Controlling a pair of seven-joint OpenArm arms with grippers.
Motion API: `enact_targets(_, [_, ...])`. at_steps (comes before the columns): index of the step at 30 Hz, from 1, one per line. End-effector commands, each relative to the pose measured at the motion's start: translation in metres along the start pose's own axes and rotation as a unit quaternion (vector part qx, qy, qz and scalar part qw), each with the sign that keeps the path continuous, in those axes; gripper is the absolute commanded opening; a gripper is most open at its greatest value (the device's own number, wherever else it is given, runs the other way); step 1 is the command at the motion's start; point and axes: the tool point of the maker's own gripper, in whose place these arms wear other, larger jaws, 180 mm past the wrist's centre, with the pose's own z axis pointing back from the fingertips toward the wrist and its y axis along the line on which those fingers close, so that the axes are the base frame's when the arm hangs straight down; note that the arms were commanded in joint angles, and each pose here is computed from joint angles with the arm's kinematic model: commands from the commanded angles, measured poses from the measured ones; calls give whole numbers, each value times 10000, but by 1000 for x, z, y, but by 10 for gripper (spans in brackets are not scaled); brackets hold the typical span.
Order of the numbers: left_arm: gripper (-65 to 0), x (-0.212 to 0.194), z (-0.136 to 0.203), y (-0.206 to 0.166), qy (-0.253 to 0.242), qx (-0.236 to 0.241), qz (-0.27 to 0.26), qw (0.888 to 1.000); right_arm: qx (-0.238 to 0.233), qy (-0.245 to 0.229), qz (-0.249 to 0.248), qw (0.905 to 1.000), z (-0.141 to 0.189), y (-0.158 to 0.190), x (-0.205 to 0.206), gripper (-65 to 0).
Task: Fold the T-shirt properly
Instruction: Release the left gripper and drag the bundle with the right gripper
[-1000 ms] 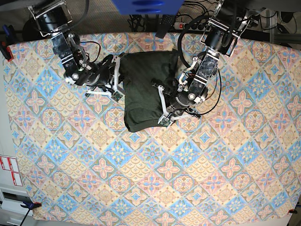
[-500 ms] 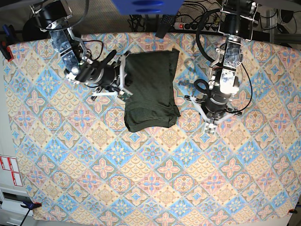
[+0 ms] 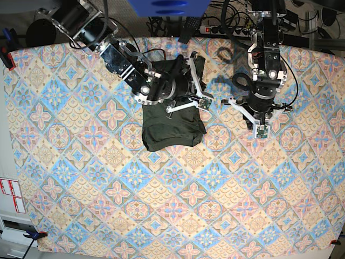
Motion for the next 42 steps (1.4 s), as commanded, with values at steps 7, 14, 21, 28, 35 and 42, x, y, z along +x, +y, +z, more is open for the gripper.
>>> enact_targets(7, [-650,18,17,-1,-379,-9,-12,9993,241,181,-437,9986,-34,-2,3,-635])
enact_targets(14, [-650,10,19,-1,-295,-13,-14,9996,-410,476,-707,9955,-34,-47,-26,-635])
enact_targets(21, [-650,11,19,-1,-310,-11,-14,9995,-1125,893,-1068,9839,-10,-93,-76,-635])
enact_targets(28, [-650,12,19,-1,-318,-10,-13,9995,-1636,1184,-1484,9681,27,-133,-128,-635])
enact_targets(35, [-650,13,18,-3,-326,-31,-21,9995,-2040,1310,-1351,9607,62,-164,-163,-635])
enact_targets(42, [-650,12,19,-4,-312,-47,-27,9995,-2286,1487,-1361,9524,86,-180,-184,-635])
